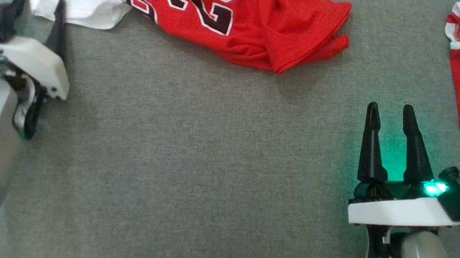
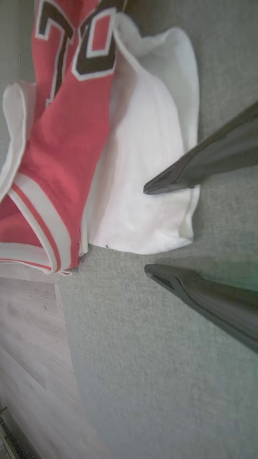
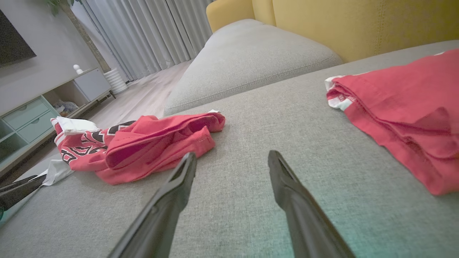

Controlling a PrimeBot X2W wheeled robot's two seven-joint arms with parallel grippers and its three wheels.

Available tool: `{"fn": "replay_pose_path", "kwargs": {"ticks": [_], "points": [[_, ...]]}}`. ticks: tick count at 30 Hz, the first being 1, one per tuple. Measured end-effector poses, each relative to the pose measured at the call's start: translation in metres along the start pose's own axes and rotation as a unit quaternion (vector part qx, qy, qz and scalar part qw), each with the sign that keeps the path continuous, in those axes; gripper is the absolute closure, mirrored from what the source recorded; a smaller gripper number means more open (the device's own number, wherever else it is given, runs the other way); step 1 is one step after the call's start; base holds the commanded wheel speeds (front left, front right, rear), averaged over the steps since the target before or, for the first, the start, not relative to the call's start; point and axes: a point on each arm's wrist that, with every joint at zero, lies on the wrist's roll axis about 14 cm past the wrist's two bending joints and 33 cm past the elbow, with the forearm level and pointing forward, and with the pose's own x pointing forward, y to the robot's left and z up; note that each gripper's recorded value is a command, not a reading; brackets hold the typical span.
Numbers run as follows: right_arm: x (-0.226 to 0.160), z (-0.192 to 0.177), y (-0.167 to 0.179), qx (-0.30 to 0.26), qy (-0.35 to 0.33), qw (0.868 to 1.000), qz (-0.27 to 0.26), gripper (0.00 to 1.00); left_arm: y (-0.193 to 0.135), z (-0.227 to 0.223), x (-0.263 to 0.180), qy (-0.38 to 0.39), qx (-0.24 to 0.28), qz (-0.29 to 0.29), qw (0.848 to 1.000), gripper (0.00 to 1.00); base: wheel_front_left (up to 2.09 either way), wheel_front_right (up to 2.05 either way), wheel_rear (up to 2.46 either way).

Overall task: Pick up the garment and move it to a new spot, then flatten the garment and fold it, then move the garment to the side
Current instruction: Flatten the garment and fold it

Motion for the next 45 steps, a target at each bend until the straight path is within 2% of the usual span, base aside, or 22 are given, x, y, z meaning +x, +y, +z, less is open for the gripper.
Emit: {"fn": "replay_pose_path", "kwargs": {"ticks": [4,5,6,13,24,35,45], "points": [[-0.001,-0.004,-0.002,0.000,0.006,1.000,-0.002,0.00,0.002,-0.002,0.012,0.020,0.001,0.001,1.000,0.00,0.00,0.00,0.00],[-0.001,-0.005,-0.001,0.000,0.006,1.000,-0.001,0.00,0.002,-0.002,0.016,0.030,-0.005,-0.003,1.000,0.40,0.00,0.00,0.00],[-0.001,-0.003,-0.001,0.000,0.004,1.000,-0.002,0.00,0.001,-0.002,0.016,0.032,-0.010,-0.007,0.999,1.00,0.00,0.00,0.00],[-0.001,0.011,0.000,-0.001,-0.016,1.000,-0.001,0.00,0.000,0.002,0.005,0.011,0.004,-0.012,1.000,1.00,0.00,0.00,0.00],[-0.007,0.035,0.021,-0.002,-0.045,0.999,0.026,0.00,-0.007,0.011,-0.046,-0.056,0.018,-0.025,0.998,1.00,0.00,0.00,0.00],[-0.030,0.043,0.050,0.003,-0.053,0.997,0.060,0.00,-0.023,0.008,-0.124,-0.099,0.031,-0.053,0.993,1.00,0.00,0.00,0.00],[-0.046,0.051,0.073,0.006,-0.066,0.994,0.092,0.00,-0.004,-0.008,-0.202,-0.086,0.054,-0.041,0.994,1.00,0.00,0.00,0.00]]}}
